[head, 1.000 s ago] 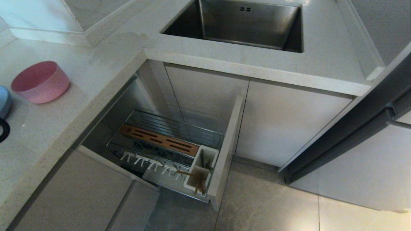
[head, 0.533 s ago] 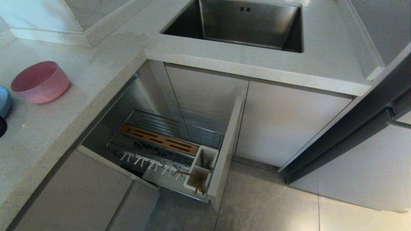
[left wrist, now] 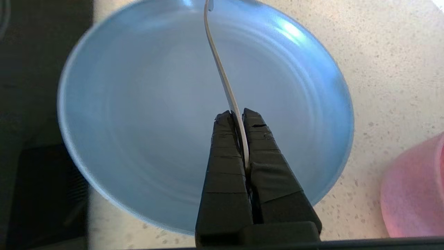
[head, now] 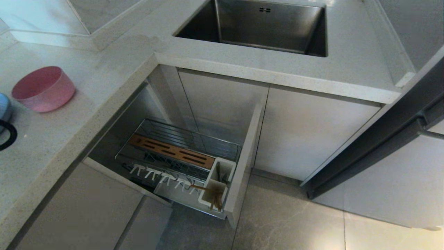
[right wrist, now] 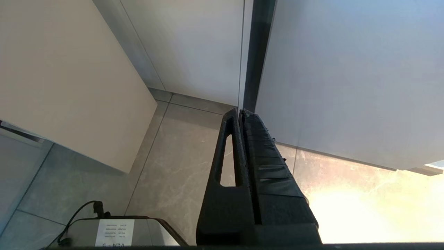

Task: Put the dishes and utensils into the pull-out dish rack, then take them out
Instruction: Close the cupboard

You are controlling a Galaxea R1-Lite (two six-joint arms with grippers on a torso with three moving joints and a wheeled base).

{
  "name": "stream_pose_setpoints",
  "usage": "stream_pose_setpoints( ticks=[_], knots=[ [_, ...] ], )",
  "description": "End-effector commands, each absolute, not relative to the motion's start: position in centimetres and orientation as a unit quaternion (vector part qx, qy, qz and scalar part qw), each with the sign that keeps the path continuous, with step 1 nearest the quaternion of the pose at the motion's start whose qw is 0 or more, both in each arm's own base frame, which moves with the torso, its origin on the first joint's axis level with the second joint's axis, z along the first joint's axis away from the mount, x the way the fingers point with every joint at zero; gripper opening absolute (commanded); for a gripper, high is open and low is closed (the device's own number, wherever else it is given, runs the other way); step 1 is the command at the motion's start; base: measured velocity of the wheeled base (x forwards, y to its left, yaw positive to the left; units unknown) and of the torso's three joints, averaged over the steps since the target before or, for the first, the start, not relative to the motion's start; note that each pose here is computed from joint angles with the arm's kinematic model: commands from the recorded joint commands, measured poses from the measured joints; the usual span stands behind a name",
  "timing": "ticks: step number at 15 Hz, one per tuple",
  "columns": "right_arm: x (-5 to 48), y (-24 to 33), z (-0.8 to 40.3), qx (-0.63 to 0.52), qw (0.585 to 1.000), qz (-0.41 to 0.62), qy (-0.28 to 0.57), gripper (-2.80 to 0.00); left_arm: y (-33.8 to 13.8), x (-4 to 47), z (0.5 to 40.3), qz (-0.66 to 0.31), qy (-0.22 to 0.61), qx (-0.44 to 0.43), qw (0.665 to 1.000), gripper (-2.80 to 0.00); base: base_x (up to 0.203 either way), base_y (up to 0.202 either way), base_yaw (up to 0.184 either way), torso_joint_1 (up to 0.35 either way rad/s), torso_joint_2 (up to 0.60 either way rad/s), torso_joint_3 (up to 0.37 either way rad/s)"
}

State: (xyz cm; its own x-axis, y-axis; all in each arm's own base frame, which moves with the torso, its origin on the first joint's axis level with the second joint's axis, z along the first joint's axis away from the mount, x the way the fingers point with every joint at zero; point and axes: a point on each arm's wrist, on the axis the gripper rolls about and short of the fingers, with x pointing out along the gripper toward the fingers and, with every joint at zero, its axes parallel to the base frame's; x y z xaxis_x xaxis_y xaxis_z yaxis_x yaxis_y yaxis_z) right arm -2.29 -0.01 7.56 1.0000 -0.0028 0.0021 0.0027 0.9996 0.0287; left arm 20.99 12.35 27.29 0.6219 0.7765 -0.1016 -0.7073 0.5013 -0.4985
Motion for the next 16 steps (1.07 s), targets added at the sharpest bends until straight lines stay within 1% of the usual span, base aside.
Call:
stream_pose_setpoints(
  ticks=[1, 13, 16],
  knots=[
    [-2.29, -0.01, 7.56, 0.015, 1.0, -0.002, -0.002, -2.8, 12.32, 21.43, 26.96, 0.427, -0.064, -0.262, 0.863, 0.0, 0.0, 0.0, 0.0, 0.0, 0.0, 0.0],
    [-2.29, -0.01, 7.56, 0.015, 1.0, -0.002, -0.002, -2.8, 11.93, 21.35, 27.09, 0.42, -0.064, -0.263, 0.866, 0.0, 0.0, 0.0, 0.0, 0.0, 0.0, 0.0],
    [-2.29, -0.01, 7.56, 0.015, 1.0, -0.002, -0.002, -2.8, 11.74, 20.9, 27.66, 0.417, -0.076, -0.262, 0.867, 0.0, 0.0, 0.0, 0.0, 0.0, 0.0, 0.0]
  ],
)
